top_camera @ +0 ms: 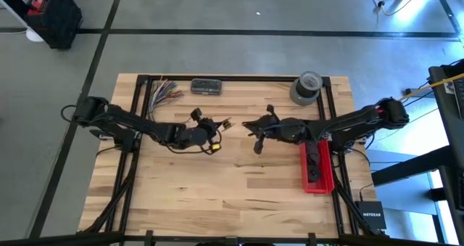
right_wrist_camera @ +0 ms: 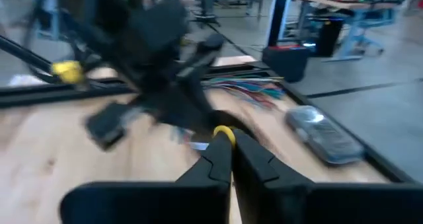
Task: Coil cords
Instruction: Coil the yellow wire onto the black spool
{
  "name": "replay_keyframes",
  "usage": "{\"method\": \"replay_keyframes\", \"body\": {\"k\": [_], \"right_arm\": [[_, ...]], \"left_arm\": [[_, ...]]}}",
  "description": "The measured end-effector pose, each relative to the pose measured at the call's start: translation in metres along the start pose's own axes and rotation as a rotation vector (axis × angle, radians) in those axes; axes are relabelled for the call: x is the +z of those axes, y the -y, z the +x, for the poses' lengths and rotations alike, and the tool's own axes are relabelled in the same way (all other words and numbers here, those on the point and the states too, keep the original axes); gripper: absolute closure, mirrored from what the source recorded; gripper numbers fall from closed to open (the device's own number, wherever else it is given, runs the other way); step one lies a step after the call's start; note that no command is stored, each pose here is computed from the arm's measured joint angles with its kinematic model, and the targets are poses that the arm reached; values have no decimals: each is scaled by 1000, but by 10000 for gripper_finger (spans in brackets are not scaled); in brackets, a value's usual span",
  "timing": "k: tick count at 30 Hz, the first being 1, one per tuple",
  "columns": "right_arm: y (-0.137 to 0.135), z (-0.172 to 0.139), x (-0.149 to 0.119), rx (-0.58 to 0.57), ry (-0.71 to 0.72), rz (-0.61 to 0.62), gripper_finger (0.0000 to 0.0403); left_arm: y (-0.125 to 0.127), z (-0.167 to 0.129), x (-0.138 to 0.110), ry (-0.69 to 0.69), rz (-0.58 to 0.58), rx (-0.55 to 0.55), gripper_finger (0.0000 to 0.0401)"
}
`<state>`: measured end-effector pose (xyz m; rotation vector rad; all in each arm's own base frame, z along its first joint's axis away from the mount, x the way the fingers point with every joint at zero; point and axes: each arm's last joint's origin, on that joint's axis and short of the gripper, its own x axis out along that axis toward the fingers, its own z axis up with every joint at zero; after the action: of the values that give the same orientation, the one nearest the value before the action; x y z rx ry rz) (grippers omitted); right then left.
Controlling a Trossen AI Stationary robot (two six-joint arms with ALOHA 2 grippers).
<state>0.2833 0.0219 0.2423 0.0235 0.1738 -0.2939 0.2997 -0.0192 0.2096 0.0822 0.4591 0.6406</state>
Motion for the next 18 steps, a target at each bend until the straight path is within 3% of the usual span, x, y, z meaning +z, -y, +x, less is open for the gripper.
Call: {"method": "replay_keyframes", "body": {"k": [8, 18], "right_arm": [[-17, 36, -5, 48, -21, 26, 393], [-34, 77, -5, 47, -67, -78, 393]], "left_arm": [[-1, 5, 2, 20, -64, 9, 401], [2, 3, 2, 30, -47, -6, 401]]}}
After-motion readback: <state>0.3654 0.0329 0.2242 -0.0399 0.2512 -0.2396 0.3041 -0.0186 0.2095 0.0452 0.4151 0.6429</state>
